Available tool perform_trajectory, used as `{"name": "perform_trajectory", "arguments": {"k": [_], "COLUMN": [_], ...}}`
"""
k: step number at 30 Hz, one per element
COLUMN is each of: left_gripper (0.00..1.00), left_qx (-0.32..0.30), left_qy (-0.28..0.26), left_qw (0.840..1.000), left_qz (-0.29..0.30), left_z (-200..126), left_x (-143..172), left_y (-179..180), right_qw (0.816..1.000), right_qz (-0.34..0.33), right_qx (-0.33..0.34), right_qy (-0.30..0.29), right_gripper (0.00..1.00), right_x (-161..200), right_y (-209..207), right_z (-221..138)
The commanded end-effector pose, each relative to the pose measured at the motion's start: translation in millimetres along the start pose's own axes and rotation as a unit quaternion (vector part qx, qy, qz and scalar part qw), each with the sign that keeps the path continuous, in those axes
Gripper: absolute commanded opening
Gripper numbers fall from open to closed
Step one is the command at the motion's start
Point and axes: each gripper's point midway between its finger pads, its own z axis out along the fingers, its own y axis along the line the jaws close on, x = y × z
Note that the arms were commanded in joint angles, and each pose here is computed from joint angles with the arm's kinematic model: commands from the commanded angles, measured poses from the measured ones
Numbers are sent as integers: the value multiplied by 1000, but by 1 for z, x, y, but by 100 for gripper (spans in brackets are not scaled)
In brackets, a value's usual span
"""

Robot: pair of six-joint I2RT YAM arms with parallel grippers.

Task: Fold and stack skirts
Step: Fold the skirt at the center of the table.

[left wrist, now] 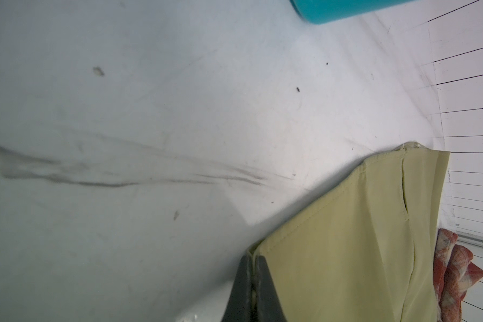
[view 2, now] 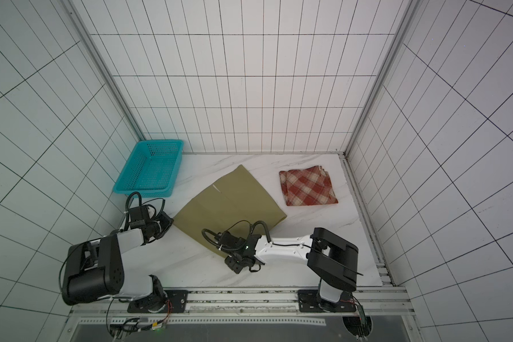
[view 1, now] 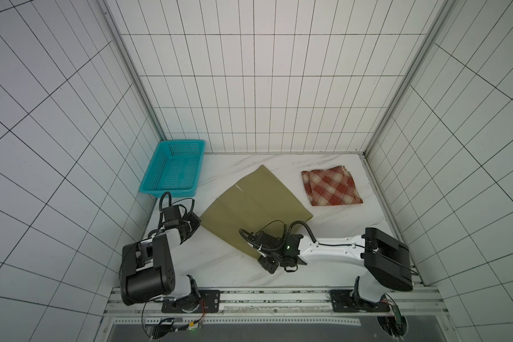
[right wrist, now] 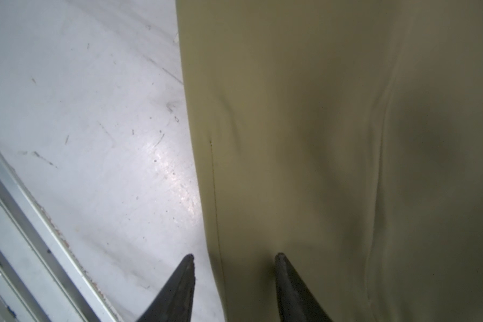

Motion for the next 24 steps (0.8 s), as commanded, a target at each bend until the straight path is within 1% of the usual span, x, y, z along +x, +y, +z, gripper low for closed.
{"name": "perform_trajectory", "arguments": {"k": [1, 5, 11, 13, 15, 16, 20, 24], "left_gripper": [0, 0, 0, 0, 0, 0, 0, 0], "left_qx": [6, 10, 14, 18, 21, 23, 28, 40], "left_qy": [-4, -4, -8, -9, -10, -10, -16, -26], "left_qw": [1000, 1000, 1000, 1000, 1000, 1000, 999, 999], "left_qz": [1, -1, -5, -7, -9, -9, -12, -11], "left_z": [2, 2, 1, -1, -3, -4, -12, -25], "left_x": [-1, -2, -4, -6, -8, -9, -16, -26], "left_y": [-1, -4, -6, -9, -12, -14, -23, -40], "right_qw": [1000, 1000, 1000, 1000, 1000, 1000, 1000, 999], "right_qz": [-17, -23, -24, -25, -26, -25, -24, -23], "right_qx": [6, 5, 0, -1, -3, -4, -15, -32], "right_qy": [-11, -7, 7, 7, 5, 3, -11, -30], "right_gripper": [42, 41, 31, 22, 6, 0, 0, 0], "right_x": [-19, -17, -10, -10, -11, -12, -18, -27], "right_y": [6, 11, 16, 17, 18, 18, 21, 25], "right_z": [-8, -6, 2, 3, 1, 0, -12, -31]}}
